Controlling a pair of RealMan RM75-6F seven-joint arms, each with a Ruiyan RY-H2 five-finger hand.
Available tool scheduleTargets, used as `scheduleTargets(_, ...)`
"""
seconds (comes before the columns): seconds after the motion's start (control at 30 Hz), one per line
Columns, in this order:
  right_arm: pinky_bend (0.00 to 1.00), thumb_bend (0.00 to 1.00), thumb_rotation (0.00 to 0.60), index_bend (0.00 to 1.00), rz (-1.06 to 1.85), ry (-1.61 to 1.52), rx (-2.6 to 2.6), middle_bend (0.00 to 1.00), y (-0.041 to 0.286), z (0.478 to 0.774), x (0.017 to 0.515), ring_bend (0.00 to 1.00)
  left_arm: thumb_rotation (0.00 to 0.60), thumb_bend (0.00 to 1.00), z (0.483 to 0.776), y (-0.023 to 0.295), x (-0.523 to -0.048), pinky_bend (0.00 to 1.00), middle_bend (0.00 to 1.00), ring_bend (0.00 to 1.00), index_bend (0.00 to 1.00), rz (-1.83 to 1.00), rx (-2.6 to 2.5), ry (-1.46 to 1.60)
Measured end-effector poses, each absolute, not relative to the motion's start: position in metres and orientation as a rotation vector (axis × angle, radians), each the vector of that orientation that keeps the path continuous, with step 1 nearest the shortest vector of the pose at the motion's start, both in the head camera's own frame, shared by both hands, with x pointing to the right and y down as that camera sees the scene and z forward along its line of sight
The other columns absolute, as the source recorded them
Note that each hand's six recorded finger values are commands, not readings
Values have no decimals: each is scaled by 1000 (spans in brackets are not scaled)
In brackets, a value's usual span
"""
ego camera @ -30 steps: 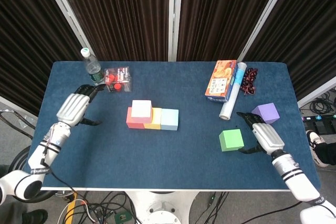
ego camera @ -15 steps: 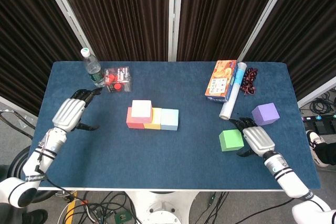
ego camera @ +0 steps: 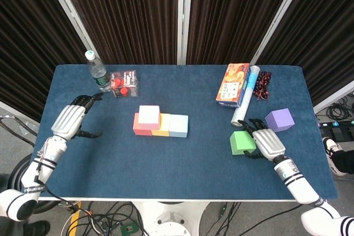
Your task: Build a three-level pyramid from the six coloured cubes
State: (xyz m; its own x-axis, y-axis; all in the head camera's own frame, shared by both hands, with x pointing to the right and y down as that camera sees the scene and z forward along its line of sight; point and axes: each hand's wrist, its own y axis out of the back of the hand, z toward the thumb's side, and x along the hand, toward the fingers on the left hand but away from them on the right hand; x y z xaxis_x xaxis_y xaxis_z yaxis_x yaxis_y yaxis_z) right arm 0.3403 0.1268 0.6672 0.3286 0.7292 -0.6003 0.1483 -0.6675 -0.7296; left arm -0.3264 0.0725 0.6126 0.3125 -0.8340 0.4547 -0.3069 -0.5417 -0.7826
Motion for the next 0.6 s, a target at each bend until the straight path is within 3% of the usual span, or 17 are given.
scheduleTargets(0.33,0,282,600,0,1258,-917,-2119,375,74,634,288,45,600,21,607,80,-334,107,151,133,71,-1185,-1971,1011)
scheduleTargets(0.6,0,281,600,0,1249,-886,-2149,372,38,624,228,45,600,21,608,86,-340,107,151,132,72,-1190,-1969,1022)
